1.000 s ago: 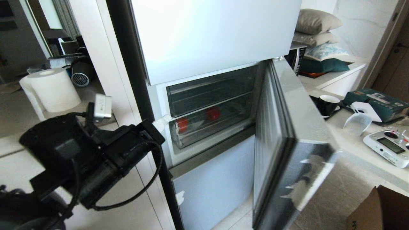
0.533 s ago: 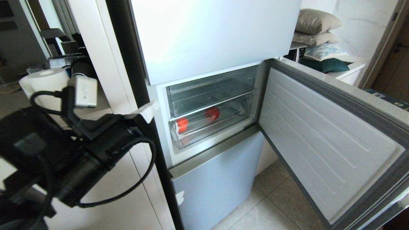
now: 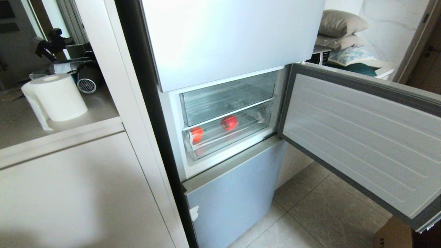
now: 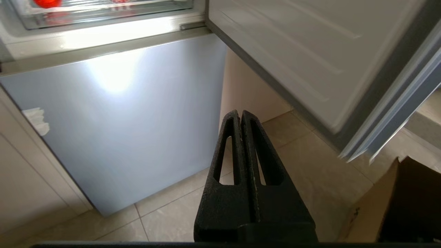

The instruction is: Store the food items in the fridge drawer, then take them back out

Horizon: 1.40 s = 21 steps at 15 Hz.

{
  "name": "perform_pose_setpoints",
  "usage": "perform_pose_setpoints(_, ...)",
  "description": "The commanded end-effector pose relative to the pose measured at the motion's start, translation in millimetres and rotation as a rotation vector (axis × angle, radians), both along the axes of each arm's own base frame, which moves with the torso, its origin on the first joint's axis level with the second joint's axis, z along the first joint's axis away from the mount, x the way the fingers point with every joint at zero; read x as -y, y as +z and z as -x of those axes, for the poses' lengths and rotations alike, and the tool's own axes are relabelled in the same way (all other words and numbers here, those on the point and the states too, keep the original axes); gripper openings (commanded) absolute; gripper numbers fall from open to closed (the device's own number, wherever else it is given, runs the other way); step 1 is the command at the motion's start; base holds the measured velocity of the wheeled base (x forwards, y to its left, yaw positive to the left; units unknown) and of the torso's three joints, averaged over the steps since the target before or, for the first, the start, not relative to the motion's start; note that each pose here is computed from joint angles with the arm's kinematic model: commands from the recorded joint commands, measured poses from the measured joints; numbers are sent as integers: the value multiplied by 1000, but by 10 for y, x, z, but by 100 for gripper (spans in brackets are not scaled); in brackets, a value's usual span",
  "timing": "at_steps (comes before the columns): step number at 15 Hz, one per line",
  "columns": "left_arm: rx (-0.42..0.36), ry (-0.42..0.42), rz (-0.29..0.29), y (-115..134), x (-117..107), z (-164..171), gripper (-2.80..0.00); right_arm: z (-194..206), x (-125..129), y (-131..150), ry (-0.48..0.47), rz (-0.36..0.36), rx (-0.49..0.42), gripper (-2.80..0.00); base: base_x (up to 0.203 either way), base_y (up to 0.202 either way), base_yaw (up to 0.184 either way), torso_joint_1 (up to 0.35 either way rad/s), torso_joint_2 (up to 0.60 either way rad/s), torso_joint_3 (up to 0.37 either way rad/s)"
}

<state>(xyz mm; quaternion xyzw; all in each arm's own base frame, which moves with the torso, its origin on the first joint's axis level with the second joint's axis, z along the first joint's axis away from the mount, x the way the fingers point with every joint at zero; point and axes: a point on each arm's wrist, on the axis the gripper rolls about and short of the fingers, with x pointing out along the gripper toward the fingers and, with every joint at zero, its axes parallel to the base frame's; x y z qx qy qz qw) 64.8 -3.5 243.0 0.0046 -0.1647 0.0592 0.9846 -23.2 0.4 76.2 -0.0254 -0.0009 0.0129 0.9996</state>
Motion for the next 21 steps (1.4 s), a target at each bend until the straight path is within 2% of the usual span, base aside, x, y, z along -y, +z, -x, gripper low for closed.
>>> perform_pose_setpoints(1,43,128,-12,-456,-86,614,-280,51,7,272,-30,-21,65,-280,0,0,0,0,0,0)
perform_pose_setpoints(3,-75,103,-40,-874,-71,715,-280,2,21,744,-90,-91,66,-280,0,0,0,0,0,0)
perform_pose_setpoints(5,-134,52,-56,-1112,-60,795,-280,-385,36,1155,-173,-122,-67,-280,0,0,0,0,0,0)
perform_pose_setpoints(6,-200,34,-71,-1226,-57,799,-280,-700,47,1290,-221,-127,-152,-280,0,0,0,0,0,0)
perform_pose_setpoints(8,-265,7,-93,-1445,-52,840,-280,-1458,115,1420,-333,-130,-264,-280,0,0,0,0,0,0)
perform_pose_setpoints(10,-371,-42,-100,-1604,-43,909,-280,-2066,250,1383,-429,-130,-283,-280,0,0,0,0,0,0)
perform_pose_setpoints(11,-397,-77,-102,-1639,-35,917,-280,-2333,345,1344,-478,-133,-269,-280,0,0,0,0,0,0)
perform_pose_setpoints(12,-390,-124,-113,-1689,-25,893,-280,-2536,449,1318,-523,-138,-239,-280,0,0,0,0,0,0)
perform_pose_setpoints(14,-362,-143,-118,-1680,-22,885,-280,-2737,663,1342,-604,-154,-159,-280,0,0,0,0,0,0)
perform_pose_setpoints(19,-359,-138,-111,-1681,-24,885,-280,-2736,702,1352,-594,-161,-150,-280,0,0,0,0,0,0)
perform_pose_setpoints(21,-354,-137,-111,-1681,-24,883,-280,-2686,668,1411,-546,-165,-130,-280,0,0,0,0,0,0)
